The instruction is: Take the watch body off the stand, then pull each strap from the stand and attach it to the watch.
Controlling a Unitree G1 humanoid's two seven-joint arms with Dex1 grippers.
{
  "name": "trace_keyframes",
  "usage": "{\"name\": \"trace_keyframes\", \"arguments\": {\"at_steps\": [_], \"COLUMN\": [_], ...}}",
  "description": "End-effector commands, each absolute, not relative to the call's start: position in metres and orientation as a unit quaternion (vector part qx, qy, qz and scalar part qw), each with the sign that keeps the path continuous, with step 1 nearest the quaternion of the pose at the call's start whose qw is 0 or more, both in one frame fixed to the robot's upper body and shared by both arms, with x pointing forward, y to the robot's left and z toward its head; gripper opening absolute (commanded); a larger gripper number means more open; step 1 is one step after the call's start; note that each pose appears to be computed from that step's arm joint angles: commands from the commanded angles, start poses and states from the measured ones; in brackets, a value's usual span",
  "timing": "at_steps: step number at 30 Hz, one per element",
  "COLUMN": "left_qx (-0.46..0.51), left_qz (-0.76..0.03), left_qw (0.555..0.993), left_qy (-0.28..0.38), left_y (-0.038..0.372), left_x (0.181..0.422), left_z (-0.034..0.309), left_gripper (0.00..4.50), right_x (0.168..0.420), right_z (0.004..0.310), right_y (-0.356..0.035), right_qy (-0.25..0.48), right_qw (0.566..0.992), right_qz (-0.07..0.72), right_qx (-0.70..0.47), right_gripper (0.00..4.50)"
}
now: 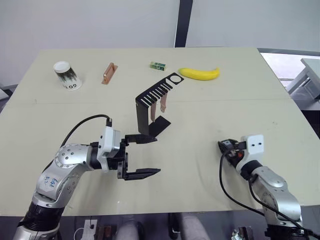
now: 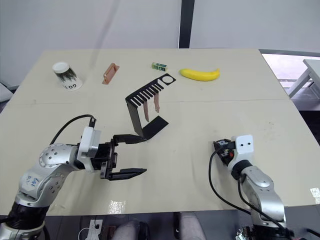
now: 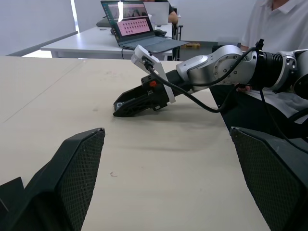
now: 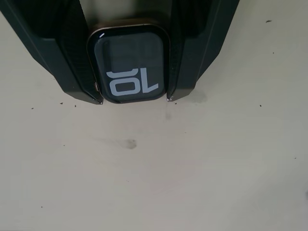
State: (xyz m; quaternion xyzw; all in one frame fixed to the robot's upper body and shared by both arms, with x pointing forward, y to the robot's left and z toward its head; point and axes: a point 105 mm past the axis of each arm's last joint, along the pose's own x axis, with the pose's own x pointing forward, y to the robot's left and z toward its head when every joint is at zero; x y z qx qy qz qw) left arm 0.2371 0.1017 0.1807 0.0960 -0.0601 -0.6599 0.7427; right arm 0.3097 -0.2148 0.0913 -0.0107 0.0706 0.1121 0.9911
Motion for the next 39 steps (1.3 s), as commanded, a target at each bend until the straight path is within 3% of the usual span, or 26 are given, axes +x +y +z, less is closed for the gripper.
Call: {"name": "trace_keyframes", "arguments": {"at_steps": [1,12,18,25,28,31,35,39], "left_qx": [0.11,0.114,0.116,0.121,0.125,0.126,0.139,0.157], "left_qz": [-0.652,-0.643,-0.636,-0.624,-0.605,-0.574,-0.505,-0.418], "left_qw": [0.747,0.755,0.76,0.771,0.785,0.808,0.852,0.895], "left_qy": [-0.072,-0.061,-0.058,-0.05,-0.045,-0.035,-0.013,0.005], "left_y": [0.11,0.118,0.122,0.13,0.141,0.158,0.195,0.243], "left_x": [0.235,0.234,0.235,0.236,0.238,0.24,0.244,0.245], "left_z": [0.189,0.189,0.19,0.189,0.188,0.185,0.177,0.167], "left_gripper": [4.5,4.5,4.5,4.5,4.5,4.5,4.5,4.5], "right_x": [0.312,0.314,0.314,0.309,0.298,0.283,0.259,0.239], "right_z": [0.093,0.091,0.095,0.12,0.146,0.16,0.171,0.16], "right_y": [-0.213,-0.215,-0.217,-0.218,-0.217,-0.223,-0.249,-0.298], "right_qy": [0.063,0.06,0.049,-0.011,-0.058,-0.058,-0.058,0.0], "right_qw": [0.993,0.992,0.992,0.99,0.98,0.972,0.958,0.948], "right_qz": [0.104,0.109,0.115,0.144,0.189,0.227,0.264,0.259], "right_qx": [0.003,0.014,-0.001,0.007,0.028,0.027,-0.095,-0.186], "right_gripper": [1.6,1.6,4.47,4.47,4.47,4.47,4.47,4.47]}}
